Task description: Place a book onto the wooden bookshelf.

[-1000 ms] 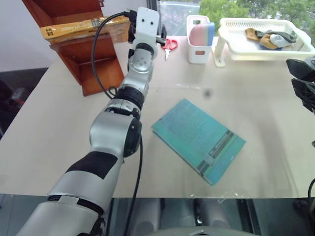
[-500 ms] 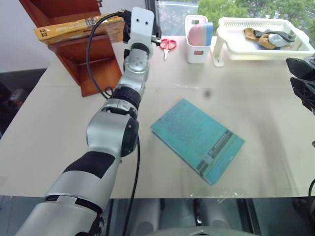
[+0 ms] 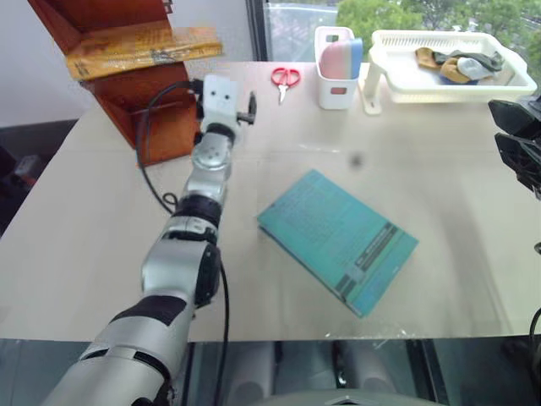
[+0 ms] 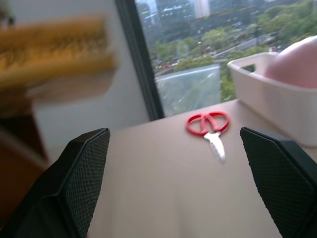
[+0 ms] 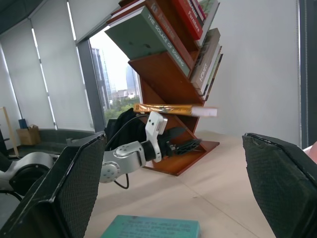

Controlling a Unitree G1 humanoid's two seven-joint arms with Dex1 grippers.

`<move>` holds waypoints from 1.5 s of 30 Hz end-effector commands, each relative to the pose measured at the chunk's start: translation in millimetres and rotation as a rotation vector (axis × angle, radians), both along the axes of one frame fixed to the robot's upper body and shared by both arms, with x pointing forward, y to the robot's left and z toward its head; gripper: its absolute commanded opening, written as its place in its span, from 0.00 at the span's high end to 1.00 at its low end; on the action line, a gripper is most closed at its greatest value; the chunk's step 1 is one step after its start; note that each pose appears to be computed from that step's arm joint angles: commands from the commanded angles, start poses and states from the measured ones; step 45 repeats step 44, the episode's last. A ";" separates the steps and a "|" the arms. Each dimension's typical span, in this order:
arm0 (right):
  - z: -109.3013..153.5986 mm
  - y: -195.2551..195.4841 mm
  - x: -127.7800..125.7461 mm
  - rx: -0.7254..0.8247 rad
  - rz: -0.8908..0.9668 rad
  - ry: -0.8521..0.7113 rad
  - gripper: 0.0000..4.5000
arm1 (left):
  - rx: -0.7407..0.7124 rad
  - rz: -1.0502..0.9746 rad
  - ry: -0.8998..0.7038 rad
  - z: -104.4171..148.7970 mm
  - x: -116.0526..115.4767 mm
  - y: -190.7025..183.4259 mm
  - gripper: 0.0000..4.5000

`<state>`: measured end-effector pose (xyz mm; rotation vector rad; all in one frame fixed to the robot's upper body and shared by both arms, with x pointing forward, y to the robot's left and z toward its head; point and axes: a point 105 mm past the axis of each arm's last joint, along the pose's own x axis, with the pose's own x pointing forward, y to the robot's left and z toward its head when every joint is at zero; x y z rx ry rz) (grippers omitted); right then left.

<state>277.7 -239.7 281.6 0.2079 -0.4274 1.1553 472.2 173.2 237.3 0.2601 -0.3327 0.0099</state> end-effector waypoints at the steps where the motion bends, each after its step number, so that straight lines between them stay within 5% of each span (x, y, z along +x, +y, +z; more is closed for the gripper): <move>1: 8.5 5.0 0.1 0.000 0.015 -0.043 0.00 | -0.021 0.012 -0.133 43.3 -6.4 2.6 0.01; 8: 9.0 7.8 1.3 -0.001 0.021 -0.048 0.00 | -0.030 -0.002 -0.160 55.7 -8.0 -2.0 0.01; 17: 5.7 4.5 -4.2 -0.007 0.000 -0.040 0.00 | -0.037 -0.064 -0.105 36.0 -21.7 12.3 0.01; 24: -14.7 -2.9 -12.9 -0.030 -0.018 0.049 0.00 | -0.046 -0.332 0.121 -22.4 -83.1 22.7 0.01; 34: -96.6 -23.8 -28.5 -0.276 -0.141 0.291 0.00 | -0.095 -0.384 0.513 -109.5 -193.6 50.1 0.01; 41: -150.3 -41.3 -27.6 -0.494 -0.255 0.340 0.00 | -0.144 -0.402 0.577 -125.9 -220.3 50.7 0.01; 45: -158.9 -44.8 -26.9 -0.523 -0.271 0.339 0.00 | -0.145 -0.417 0.588 -127.9 -224.4 47.6 0.01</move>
